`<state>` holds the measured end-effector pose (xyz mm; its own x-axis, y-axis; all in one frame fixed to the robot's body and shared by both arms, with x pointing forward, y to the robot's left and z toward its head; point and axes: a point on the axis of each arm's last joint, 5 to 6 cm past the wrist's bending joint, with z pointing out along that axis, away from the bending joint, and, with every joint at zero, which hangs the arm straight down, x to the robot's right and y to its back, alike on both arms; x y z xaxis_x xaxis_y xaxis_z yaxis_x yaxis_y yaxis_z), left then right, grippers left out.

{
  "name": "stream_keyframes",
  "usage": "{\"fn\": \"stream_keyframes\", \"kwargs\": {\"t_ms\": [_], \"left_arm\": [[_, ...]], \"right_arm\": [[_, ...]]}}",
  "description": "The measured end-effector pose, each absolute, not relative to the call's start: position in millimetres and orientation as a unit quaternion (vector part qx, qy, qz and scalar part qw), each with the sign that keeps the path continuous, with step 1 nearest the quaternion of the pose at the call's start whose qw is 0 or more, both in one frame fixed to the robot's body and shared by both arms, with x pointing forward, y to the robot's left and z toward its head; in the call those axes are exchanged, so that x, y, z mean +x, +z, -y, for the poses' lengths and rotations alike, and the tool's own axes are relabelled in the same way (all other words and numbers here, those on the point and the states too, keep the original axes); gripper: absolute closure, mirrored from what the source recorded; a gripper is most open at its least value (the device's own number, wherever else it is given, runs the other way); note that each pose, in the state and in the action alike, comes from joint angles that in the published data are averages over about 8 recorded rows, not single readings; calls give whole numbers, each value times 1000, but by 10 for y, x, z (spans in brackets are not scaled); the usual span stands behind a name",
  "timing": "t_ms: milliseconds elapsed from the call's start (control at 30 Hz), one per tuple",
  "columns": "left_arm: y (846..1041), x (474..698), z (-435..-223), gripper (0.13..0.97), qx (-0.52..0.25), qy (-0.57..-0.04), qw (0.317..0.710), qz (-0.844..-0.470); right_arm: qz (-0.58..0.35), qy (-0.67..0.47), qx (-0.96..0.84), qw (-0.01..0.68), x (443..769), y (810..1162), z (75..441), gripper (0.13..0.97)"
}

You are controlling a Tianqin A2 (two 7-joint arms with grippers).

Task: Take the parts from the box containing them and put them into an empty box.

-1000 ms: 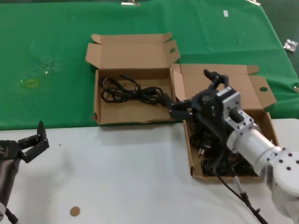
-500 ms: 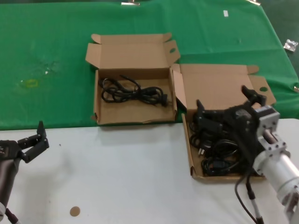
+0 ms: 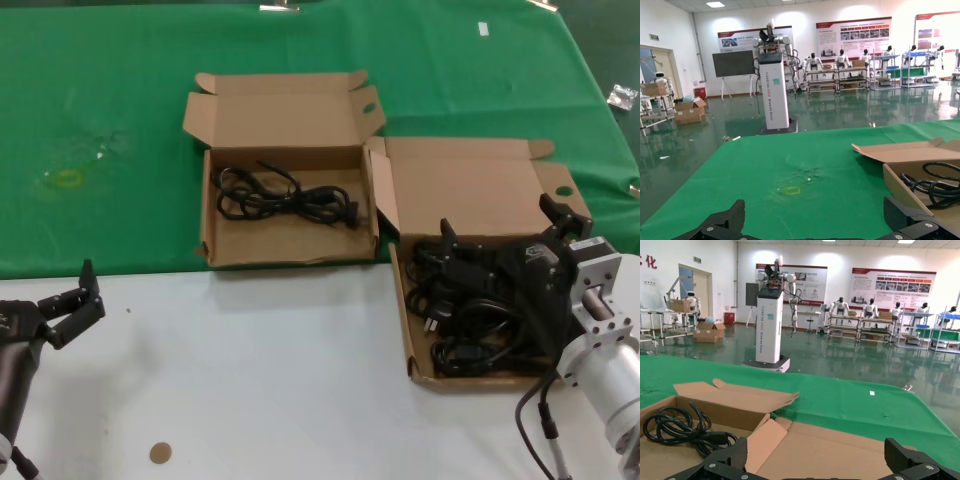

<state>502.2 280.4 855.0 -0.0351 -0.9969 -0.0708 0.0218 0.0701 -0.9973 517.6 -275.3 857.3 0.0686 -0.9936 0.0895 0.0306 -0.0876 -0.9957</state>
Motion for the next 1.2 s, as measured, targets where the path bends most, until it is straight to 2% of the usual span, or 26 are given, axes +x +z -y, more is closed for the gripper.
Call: {"fn": "stream_keyframes", "kwargs": {"t_ms": [1200], "left_arm": [[8550, 5022, -2804, 132, -468, -496, 513, -521]], "right_arm": [[-453, -511, -532, 501, 5176, 8573, 2753, 130]]}}
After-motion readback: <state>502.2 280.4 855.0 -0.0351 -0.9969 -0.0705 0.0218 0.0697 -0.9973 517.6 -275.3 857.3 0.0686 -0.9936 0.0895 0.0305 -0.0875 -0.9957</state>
